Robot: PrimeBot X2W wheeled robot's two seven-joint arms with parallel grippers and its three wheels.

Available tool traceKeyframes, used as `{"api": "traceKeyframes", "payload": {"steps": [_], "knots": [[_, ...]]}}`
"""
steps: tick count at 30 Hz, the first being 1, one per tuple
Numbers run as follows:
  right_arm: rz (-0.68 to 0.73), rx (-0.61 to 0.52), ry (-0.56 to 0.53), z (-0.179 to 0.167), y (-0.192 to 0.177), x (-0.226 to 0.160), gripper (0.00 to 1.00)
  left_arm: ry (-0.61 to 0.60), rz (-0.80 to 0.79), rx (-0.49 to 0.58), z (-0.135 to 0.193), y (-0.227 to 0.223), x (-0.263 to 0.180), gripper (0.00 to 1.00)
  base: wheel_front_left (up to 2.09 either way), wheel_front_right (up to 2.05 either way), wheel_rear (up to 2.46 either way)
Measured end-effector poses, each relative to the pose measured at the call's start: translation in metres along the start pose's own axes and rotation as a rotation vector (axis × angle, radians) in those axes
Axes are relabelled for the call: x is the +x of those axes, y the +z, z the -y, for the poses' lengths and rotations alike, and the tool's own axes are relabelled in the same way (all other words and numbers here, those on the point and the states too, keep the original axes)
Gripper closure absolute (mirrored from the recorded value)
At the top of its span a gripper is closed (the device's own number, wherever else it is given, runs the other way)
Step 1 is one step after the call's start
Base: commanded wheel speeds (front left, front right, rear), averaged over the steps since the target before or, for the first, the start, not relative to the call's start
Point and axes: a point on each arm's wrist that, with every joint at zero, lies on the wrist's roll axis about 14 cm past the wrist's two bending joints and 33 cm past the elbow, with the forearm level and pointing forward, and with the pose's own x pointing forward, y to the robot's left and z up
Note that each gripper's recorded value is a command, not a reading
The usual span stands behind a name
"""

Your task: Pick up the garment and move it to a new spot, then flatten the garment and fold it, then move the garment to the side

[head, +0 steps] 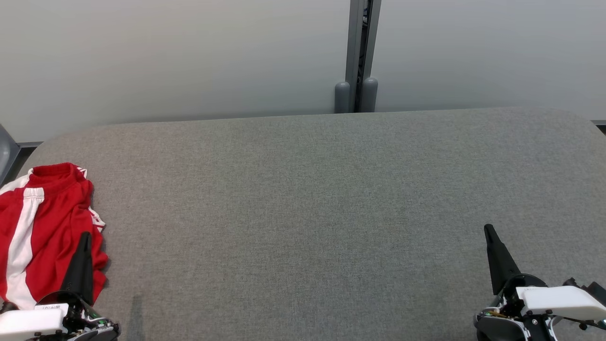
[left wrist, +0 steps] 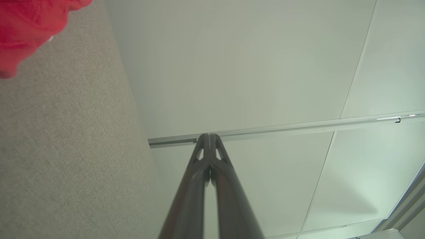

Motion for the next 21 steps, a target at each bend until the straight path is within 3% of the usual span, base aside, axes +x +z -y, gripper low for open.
{"api": "traceKeyframes", "payload": {"steps": [20, 21], "knots": [[0.0, 0.0, 0.0, 0.0, -0.0001, 0.0, 1.0, 0.0, 0.0, 0.0, 0.0, 0.0, 0.0, 1.0, 0.0, 0.0, 0.0], [0.0, 0.0, 0.0, 0.0, 0.0, 0.0, 0.0, 0.0, 0.0, 0.0, -0.0001, 0.0, 0.0, 0.0, 0.0, 0.0, 0.0]]}}
